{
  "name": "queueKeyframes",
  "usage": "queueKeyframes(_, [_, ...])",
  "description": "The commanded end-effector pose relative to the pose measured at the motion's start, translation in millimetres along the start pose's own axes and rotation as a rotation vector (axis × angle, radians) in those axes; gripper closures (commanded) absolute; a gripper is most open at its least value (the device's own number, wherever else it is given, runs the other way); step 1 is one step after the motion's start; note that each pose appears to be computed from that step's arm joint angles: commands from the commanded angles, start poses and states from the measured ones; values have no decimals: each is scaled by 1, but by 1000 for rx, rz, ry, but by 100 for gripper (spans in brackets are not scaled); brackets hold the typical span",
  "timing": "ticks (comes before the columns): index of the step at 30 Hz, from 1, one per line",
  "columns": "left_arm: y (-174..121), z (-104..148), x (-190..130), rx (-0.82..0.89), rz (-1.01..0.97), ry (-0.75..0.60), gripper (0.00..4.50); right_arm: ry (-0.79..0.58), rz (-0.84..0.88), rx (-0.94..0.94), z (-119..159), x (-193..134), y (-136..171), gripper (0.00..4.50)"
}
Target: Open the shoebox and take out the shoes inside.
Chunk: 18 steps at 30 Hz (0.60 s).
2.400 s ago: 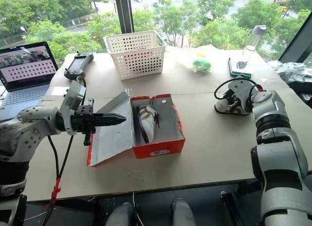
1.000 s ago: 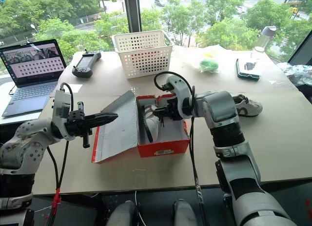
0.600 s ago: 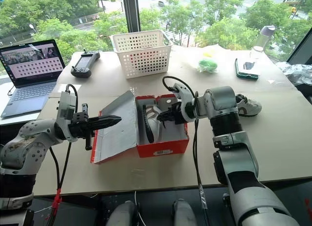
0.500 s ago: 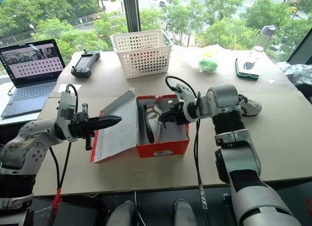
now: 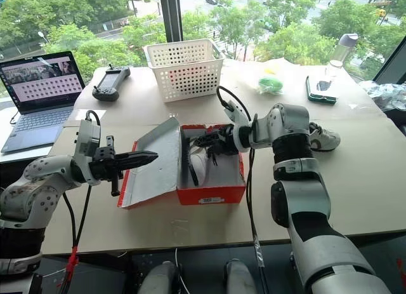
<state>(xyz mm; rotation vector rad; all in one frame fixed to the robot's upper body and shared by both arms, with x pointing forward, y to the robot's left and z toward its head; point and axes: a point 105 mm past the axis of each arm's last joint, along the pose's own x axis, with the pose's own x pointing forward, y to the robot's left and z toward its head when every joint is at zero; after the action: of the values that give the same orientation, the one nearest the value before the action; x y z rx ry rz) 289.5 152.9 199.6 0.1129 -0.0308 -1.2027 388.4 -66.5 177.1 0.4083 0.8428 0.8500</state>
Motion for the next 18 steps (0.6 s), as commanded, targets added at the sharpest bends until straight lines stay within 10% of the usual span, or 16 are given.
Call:
queueKeyframes(1, [-2,8,1,38,-6,1,450,7,-70,-44,-1,-1,-11,2])
queueKeyframes(18, [3,7,4,35,23,0,450,129,-154,-155,-29,32,-25,2])
